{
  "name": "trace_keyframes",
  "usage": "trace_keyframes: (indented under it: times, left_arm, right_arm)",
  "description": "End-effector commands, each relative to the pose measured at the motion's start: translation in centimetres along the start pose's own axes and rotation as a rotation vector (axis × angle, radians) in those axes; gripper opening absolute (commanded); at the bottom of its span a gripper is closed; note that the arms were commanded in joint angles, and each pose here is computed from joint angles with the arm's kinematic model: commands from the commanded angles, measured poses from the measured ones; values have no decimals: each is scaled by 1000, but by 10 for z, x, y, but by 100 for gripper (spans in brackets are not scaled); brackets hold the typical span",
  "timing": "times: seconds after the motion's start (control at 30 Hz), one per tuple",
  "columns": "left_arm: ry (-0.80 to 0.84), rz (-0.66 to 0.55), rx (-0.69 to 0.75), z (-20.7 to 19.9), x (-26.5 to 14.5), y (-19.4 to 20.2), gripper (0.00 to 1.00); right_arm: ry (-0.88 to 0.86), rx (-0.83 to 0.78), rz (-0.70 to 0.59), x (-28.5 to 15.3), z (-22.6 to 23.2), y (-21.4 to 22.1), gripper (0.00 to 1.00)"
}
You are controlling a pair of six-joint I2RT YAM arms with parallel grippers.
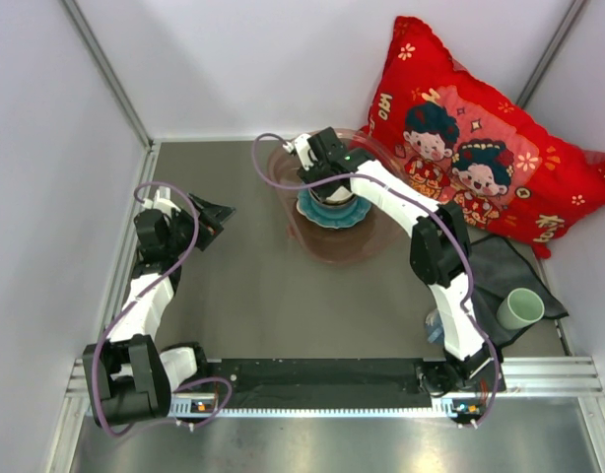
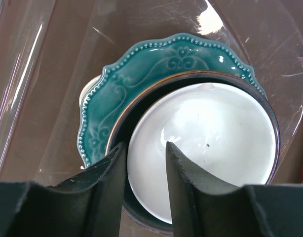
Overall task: Place the mixed dishes into the plastic bin
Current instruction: Place the bowl in the plastic bin, then pick up the cup at the corner of the board.
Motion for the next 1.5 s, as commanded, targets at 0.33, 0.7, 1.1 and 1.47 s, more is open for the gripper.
trace_keyframes:
  times: [0.33, 0.7, 1.1, 1.47]
  left_arm:
    - [27, -39, 55, -7, -6, -7, 97]
    - [24, -12, 77, -9, -4, -10, 96]
    - [33, 10, 57, -7, -1, -8, 96]
    - [33, 42, 61, -8, 4, 0, 96]
  right_arm:
    - [162, 269, -364, -136, -8, -41, 49]
    - [416, 794, -257, -193, 0, 76, 57]
    - [797, 1144, -43, -220, 8, 205, 67]
    - [840, 1285, -51, -272, 0, 266, 67]
Point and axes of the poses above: each gripper's point midway between its finger pads, its own x axis out along the fingers, its own z axis along the line the jaws close on, y = z × x, the point moved 10 cm from there along -x, back along the fingers, and after that the axes turned 8 degrees about x, right-handed, at the moved point
